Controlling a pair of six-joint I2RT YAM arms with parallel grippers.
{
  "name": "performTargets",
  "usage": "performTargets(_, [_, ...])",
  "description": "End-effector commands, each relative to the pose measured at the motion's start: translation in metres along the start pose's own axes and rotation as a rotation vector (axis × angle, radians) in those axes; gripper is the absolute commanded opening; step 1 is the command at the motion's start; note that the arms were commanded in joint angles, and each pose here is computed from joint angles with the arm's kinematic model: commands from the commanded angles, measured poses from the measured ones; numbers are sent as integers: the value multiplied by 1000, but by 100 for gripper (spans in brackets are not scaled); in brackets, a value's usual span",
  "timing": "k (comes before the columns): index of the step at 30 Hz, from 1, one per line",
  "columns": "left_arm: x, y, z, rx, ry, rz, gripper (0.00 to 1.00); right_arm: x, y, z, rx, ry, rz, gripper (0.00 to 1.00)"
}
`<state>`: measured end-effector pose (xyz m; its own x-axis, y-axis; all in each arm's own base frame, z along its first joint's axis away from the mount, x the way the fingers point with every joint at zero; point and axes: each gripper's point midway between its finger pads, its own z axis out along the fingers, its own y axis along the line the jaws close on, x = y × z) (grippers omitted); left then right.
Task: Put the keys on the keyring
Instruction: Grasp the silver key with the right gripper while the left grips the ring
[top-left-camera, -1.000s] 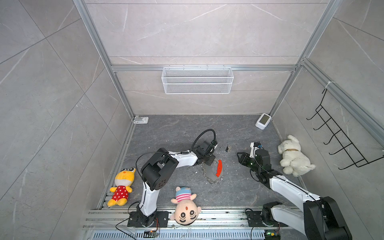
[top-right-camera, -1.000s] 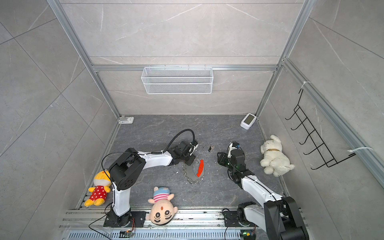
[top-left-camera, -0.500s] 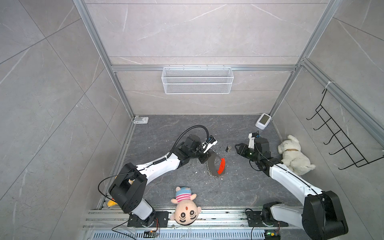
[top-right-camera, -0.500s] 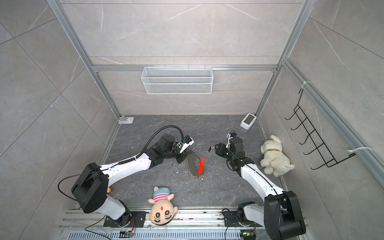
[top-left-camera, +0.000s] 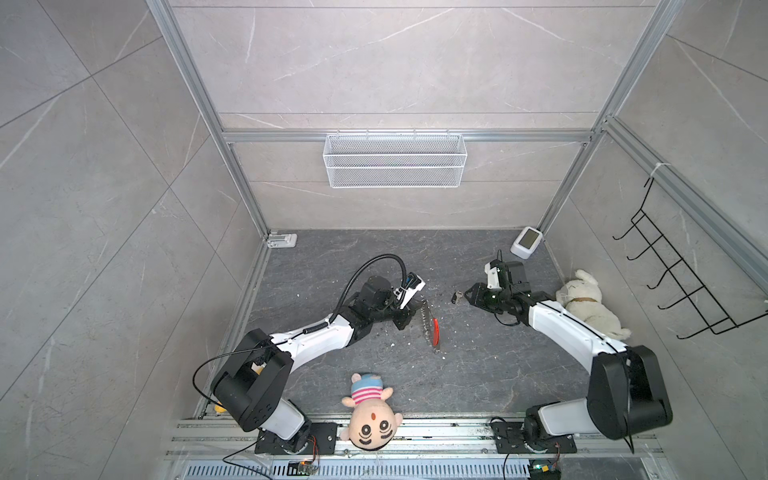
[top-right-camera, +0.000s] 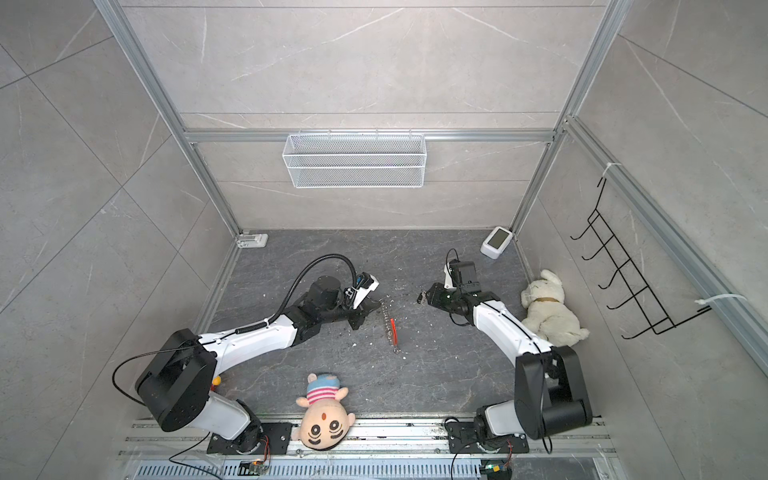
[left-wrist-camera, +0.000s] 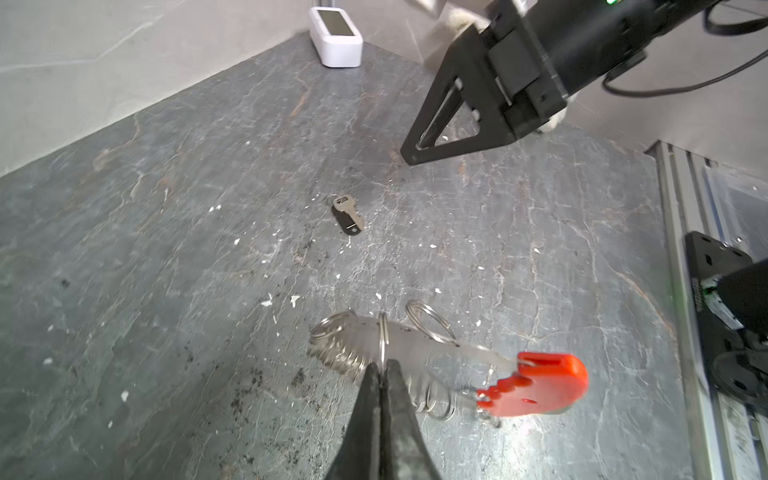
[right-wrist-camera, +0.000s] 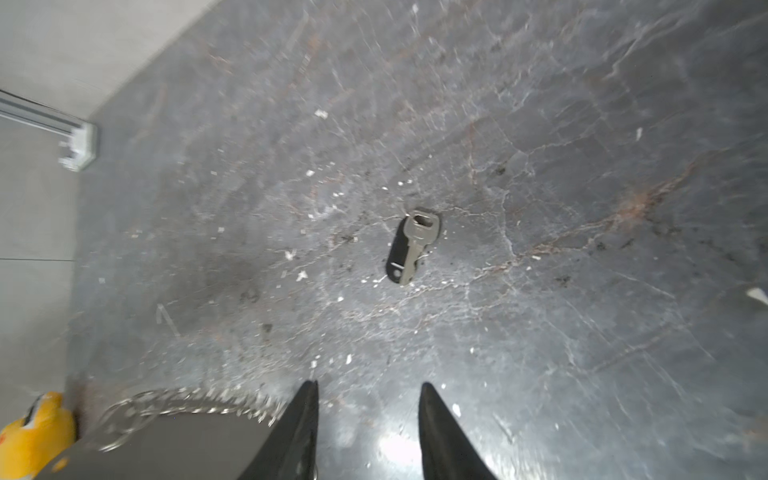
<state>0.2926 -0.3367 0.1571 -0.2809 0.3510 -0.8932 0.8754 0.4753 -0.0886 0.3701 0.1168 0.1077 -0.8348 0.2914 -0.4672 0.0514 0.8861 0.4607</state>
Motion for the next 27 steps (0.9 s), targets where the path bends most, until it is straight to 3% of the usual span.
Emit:
performTargets(1, [0,21,-3,-132,-28,-90,0,-5,-6,19,48,42,-47,41])
performTargets(4, [8,41,0,-233,46,-189,0,-16,-9,39,70,56,-98,41])
performTargets(8, [14,60,-10,-315,110,-211,0,-23,-22,62,130,73,-152,43])
performTargets(13, [-11,79,-67,-321,89,-315,0,-20,-25,76,130,99,-125,43])
performTargets(20, [-36,66,-128,-359,173,-279,0,-26,-20,75,107,72,-128,43])
performTargets(27, [-13,66,-147,-386,447,-248,0,-40,-15,92,96,83,-183,43])
